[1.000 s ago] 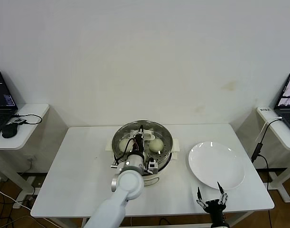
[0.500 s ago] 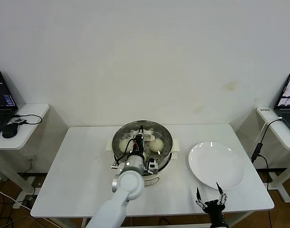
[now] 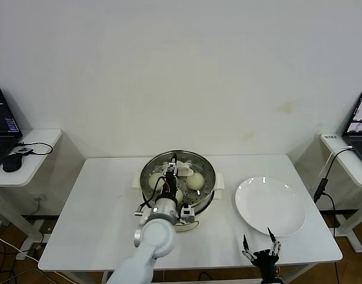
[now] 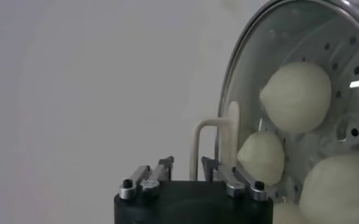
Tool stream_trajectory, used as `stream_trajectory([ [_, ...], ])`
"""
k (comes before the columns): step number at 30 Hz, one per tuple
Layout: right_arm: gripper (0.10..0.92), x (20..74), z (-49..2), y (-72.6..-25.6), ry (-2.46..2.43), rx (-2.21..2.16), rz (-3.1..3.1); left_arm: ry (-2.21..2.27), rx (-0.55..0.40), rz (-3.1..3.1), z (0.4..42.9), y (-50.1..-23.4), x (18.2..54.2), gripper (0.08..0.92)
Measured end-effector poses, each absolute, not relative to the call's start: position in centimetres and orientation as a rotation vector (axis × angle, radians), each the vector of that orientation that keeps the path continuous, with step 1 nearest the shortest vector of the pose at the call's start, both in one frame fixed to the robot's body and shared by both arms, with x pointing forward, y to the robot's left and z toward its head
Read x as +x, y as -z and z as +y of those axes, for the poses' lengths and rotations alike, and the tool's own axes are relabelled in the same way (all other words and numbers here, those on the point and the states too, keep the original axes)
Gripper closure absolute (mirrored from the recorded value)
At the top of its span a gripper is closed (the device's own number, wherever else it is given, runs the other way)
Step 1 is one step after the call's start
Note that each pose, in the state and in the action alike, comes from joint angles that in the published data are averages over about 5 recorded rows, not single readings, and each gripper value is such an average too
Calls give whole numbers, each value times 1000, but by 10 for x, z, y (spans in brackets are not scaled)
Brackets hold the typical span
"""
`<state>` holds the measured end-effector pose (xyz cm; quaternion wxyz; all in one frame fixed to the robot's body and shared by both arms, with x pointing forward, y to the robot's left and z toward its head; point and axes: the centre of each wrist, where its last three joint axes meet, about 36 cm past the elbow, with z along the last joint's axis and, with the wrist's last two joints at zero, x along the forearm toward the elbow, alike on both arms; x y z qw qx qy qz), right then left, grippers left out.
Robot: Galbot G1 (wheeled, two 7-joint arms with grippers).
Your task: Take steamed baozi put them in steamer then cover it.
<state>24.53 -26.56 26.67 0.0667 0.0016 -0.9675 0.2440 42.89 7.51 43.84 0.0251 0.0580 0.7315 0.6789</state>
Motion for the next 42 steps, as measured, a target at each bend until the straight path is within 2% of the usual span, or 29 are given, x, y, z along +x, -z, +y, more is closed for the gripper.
stream_trajectory([
  [9,200,243,-269,-265,-732,10,-2917,-1953,180,2345,107,-450,378,214],
  [12,200,243,-271,-265,-732,11,-2929,-1854,188,2413,128,-451,355,182],
  [18,200,245,-273,-268,-713,17,-2964,-1526,222,2637,181,-436,321,177],
  [24,199,240,-277,-271,-678,42,-2987,-1046,198,2917,220,-418,293,177],
  [33,199,224,-290,-281,-543,107,-2979,-390,72,3170,239,-390,248,177],
  [42,199,211,-296,-289,-426,156,-2969,-121,-32,3245,246,-364,213,177],
])
